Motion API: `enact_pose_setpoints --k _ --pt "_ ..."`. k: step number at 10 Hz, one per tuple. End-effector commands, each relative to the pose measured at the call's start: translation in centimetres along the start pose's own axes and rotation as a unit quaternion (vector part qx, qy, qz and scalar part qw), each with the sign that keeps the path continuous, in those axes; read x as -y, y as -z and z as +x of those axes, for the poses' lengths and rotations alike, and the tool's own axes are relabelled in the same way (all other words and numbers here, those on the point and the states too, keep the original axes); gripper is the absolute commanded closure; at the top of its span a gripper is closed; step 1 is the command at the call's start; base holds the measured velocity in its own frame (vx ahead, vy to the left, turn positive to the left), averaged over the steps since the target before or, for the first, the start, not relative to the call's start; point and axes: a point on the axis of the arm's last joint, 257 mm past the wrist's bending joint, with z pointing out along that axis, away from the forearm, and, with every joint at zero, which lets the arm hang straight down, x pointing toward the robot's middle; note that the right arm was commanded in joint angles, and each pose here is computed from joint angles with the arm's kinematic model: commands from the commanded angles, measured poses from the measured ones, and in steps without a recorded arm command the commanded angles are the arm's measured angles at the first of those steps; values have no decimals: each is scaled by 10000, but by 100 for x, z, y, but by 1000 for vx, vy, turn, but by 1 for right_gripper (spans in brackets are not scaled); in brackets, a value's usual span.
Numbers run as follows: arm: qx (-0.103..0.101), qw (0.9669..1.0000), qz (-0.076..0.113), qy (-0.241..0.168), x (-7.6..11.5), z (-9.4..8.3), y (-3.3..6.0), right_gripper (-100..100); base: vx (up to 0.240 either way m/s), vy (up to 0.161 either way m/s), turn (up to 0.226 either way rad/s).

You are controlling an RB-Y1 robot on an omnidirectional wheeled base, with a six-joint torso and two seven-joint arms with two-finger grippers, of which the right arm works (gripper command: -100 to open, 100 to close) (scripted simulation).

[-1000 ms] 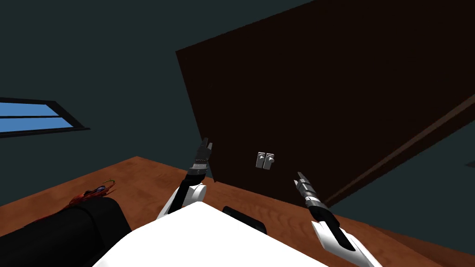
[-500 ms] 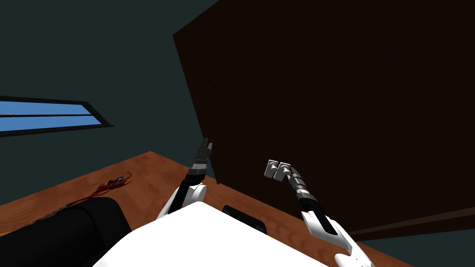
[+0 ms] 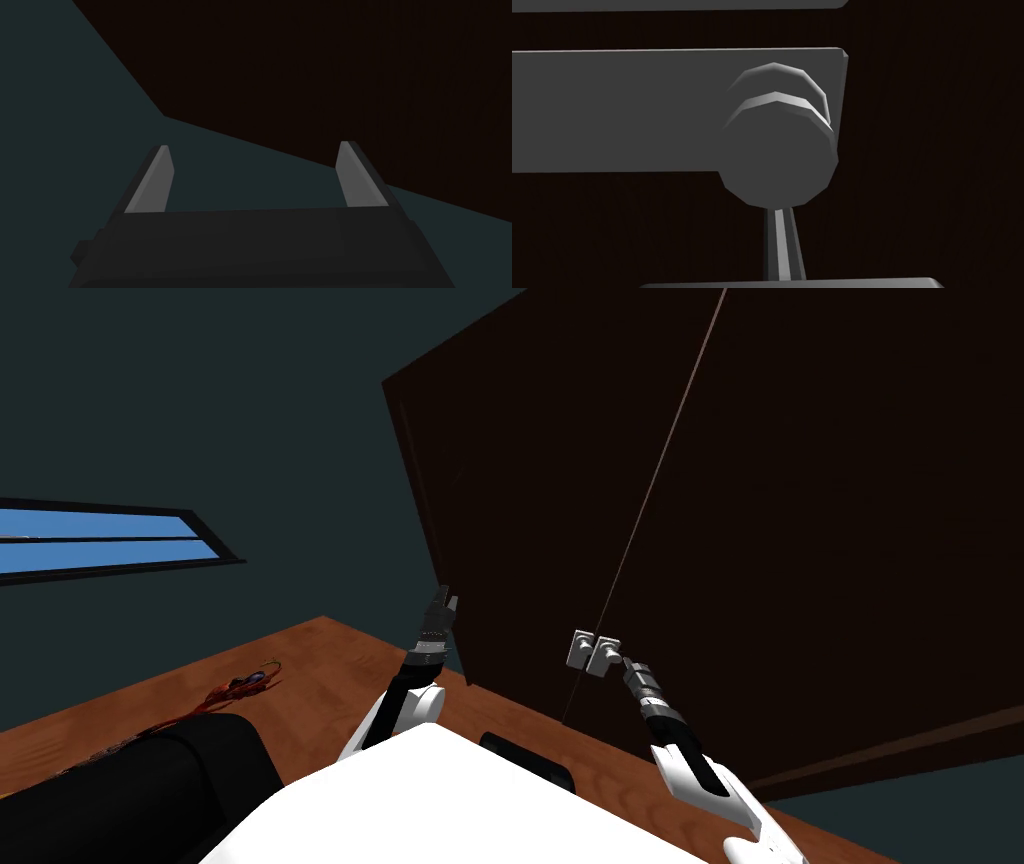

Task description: Pull the door open

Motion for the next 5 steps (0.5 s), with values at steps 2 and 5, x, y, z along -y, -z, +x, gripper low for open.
enact_pose_setpoints --k 2,5 --pt "134 9999 86 56 57 -191 74 -100 -59 -47 -70" --pt "195 9997 138 87 93 -302 145 -100 -172 -74 -93"
